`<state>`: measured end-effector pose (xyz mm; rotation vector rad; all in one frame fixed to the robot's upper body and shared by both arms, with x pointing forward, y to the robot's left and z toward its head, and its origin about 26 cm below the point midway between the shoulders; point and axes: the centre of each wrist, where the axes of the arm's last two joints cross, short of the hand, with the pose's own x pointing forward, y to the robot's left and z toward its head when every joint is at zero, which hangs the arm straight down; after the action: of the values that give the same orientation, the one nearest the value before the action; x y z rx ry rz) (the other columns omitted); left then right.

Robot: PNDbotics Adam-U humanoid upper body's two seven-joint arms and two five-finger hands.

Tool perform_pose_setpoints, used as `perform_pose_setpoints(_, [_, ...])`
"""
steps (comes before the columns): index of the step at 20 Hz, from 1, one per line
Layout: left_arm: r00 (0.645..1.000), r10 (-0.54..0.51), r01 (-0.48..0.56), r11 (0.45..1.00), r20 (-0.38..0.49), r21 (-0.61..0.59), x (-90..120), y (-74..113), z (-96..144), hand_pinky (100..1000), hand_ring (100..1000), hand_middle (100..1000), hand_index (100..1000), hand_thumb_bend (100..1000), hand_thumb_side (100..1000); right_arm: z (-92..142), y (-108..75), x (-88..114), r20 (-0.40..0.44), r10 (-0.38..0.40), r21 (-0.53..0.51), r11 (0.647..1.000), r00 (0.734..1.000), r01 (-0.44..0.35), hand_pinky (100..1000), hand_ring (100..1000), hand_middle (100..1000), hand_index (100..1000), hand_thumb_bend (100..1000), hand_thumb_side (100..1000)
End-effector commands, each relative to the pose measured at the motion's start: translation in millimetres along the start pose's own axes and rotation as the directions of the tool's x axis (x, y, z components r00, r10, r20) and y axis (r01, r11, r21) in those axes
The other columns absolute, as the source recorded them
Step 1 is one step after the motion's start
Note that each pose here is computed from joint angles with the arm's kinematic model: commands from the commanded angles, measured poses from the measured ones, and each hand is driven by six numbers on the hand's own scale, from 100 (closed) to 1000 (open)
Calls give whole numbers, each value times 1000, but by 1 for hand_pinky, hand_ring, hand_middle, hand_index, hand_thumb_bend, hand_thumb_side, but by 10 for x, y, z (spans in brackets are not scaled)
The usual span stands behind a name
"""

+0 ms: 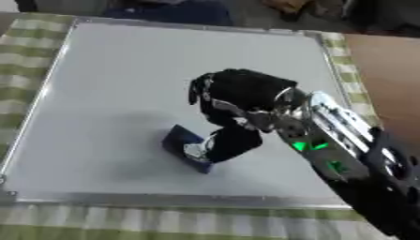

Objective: Wipe the whiteboard clean with a brush.

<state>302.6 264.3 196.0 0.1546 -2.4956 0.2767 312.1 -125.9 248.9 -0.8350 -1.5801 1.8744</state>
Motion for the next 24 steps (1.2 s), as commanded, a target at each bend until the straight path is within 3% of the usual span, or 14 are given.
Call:
perform_pose_setpoints(1, [999, 1, 0, 1000, 33, -16, 70, 0, -59, 644, 773, 743, 825, 314, 1000, -35, 17, -6, -15, 4, 4, 1000, 1000, -4, 661, 828, 778, 100, 338, 862])
perform_pose_setpoints(9, [999, 0, 0, 1000, 33, -15, 70, 2, -58, 644, 772, 743, 825, 313, 1000, -139, 161, 3, -26, -15, 40, 999, 1000, 16, 651, 819, 765, 100, 366, 851])
perform_pose_setpoints(14, [999, 1, 0, 1000, 34, -16, 70, 1, -58, 644, 772, 744, 825, 314, 1000, -182, 208, -10, -58, 18, 24, 1000, 998, -17, 640, 822, 750, 100, 383, 829])
perform_pose_setpoints(15, [999, 1, 0, 1000, 34, -16, 70, 0, -58, 645, 772, 744, 825, 314, 1000, -195, 227, -13, -63, 27, 25, 999, 998, -25, 636, 821, 744, 100, 416, 771])
perform_pose_setpoints(16, [999, 1, -1, 1000, 34, -17, 69, -1, -58, 644, 772, 744, 824, 314, 1000, -209, 249, -16, -66, 33, 29, 999, 997, -31, 635, 820, 744, 100, 384, 823])
perform_pose_setpoints(24, [999, 2, -2, 1000, 33, -17, 69, -4, -57, 645, 772, 745, 823, 314, 1000, -301, 381, -19, -62, 44, 62, 997, 997, -40, 616, 803, 717, 100, 373, 755])
